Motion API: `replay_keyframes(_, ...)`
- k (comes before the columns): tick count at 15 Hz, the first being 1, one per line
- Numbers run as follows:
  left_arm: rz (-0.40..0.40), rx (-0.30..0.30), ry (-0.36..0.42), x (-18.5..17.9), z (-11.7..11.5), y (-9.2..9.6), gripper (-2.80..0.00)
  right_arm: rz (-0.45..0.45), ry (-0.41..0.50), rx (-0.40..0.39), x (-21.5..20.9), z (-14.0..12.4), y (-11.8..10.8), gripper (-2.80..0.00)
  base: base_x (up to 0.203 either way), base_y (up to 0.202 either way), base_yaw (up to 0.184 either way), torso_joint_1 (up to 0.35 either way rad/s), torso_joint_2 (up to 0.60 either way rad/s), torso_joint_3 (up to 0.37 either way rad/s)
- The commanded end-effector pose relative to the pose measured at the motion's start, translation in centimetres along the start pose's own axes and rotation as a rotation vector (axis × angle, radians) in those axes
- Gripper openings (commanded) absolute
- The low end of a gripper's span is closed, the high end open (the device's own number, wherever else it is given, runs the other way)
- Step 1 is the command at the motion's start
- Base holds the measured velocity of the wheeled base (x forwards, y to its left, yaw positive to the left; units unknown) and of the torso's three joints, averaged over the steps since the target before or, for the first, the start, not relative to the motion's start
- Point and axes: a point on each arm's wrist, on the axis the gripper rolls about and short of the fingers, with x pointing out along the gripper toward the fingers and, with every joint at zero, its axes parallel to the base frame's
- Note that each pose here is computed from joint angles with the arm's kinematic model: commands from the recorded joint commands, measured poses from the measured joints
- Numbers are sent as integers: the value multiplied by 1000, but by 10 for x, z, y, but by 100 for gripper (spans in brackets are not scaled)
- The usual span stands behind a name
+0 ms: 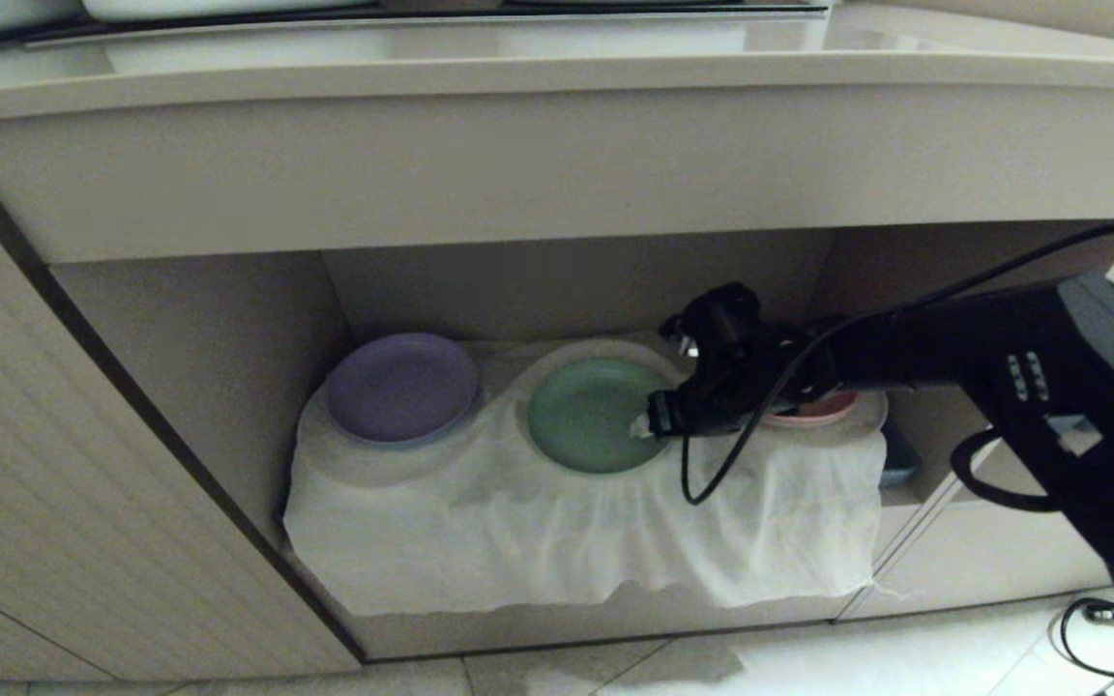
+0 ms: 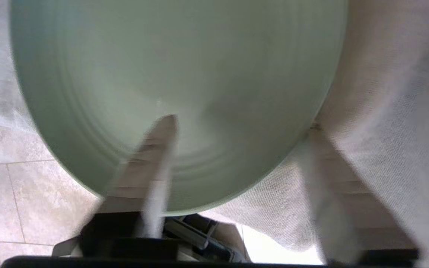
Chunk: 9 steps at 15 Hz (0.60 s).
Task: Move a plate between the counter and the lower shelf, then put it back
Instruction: Pick up the plate in the cupboard
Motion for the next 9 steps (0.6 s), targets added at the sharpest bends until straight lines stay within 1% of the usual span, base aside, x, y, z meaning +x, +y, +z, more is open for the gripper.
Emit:
replay_keyframes(1,0,0,0,0,0,0,-280,4,-4,-1,1,0,1,-280,0,0,0,0,0,0)
replay_keyframes(9,0,1,0,0,0,0,-280,2,-5,0,0,1,0,-280,0,0,0,0,0,0)
